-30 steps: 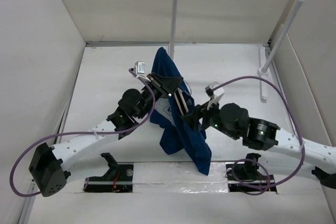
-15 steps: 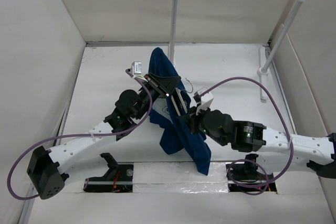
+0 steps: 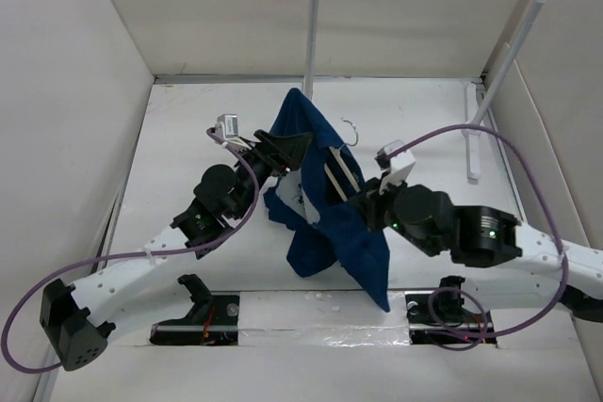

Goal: Place the t-shirt on the hanger
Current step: Place the T-shirt on the hanger, then place the hanger at the clothesline.

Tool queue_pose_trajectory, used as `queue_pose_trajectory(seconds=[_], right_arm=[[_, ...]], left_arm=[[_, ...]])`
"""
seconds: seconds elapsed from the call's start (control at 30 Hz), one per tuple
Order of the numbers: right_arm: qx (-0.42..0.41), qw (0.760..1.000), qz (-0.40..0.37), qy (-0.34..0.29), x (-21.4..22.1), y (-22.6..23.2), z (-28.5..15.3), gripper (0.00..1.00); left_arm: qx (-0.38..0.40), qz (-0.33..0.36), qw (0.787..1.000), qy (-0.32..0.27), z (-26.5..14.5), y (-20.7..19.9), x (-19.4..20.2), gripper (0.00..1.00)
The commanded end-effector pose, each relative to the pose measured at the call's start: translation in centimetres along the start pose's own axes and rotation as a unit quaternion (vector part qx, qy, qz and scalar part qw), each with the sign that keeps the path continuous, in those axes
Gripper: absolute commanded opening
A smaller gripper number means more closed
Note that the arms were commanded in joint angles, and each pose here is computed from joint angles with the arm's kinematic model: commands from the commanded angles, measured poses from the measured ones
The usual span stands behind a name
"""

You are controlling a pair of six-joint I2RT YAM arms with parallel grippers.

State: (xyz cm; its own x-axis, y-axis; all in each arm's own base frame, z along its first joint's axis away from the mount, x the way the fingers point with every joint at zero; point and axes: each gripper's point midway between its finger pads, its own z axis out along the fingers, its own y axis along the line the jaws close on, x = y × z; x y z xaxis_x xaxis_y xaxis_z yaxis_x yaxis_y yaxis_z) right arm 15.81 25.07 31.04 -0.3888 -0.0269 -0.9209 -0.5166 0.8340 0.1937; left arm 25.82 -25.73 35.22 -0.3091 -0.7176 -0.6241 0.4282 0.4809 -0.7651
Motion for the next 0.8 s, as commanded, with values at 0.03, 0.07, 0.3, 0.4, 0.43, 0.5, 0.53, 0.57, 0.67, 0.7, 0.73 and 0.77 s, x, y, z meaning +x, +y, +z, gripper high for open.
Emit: queue_pose_trajectory(seconds=[0.03,0.07,0.3,0.4,0.43,0.5,0.53,0.57,0.67,0.7,0.73,0.77], right_arm=[[0.035,0.999,0.026,-0.026,-4.6,-3.2,-4.0,0.0],[0.039,0.998,0.028,-0.027,-5.3,-3.7,-4.4,0.0],[0.113,0.993,0.021,-0.029,-8.7,-8.7,-5.4,0.0],[0.162,0.986,0.018,-0.036,-10.8,-11.2,-5.4,0.0],[0.171,0.984,0.017,-0.037,-11.2,-11.7,-5.2,0.0],[0.203,0.978,0.018,-0.042,-12.8,-13.6,-4.8,0.0],[0.214,0.976,0.019,-0.042,-13.3,-14.3,-4.6,0.0],[0.22,0.974,0.015,-0.041,-13.7,-14.8,-4.5,0.0],[0.253,0.966,0.024,-0.038,-15.4,-17.8,-3.2,0.0],[0.26,0.965,0.025,-0.029,-15.5,-18.6,-2.0,0.0],[0.264,0.963,0.03,-0.04,-16.4,-19.1,-2.0,0.0],[0.27,0.961,0.037,-0.049,-17.2,-20.0,-1.7,0.0]], left_arm=[[-0.001,0.041,0.997,-0.064,-1.7,-1.8,-5.2,0.69],[0.002,0.043,0.996,-0.072,-2.4,-2.0,-5.8,0.69],[0.013,0.069,0.997,-0.023,-3.3,-1.2,-3.3,0.61],[0.005,0.099,0.995,0.011,-3.4,0.1,-0.9,0.47],[0.004,0.111,0.993,0.024,-3.5,0.3,0.1,0.41],[-0.001,0.126,0.991,0.041,-3.7,1.3,1.5,0.26],[0.008,0.13,0.99,0.053,-3.8,1.3,2.1,0.24],[0.015,0.136,0.989,0.056,-3.9,1.4,2.4,0.21],[0.026,0.156,0.985,0.069,-4.5,2.2,3.5,0.21],[0.024,0.165,0.983,0.076,-4.7,3.1,4.2,0.2],[0.021,0.17,0.983,0.07,-4.8,3.3,4.0,0.2],[0.018,0.183,0.981,0.067,-4.9,3.8,4.0,0.21]])
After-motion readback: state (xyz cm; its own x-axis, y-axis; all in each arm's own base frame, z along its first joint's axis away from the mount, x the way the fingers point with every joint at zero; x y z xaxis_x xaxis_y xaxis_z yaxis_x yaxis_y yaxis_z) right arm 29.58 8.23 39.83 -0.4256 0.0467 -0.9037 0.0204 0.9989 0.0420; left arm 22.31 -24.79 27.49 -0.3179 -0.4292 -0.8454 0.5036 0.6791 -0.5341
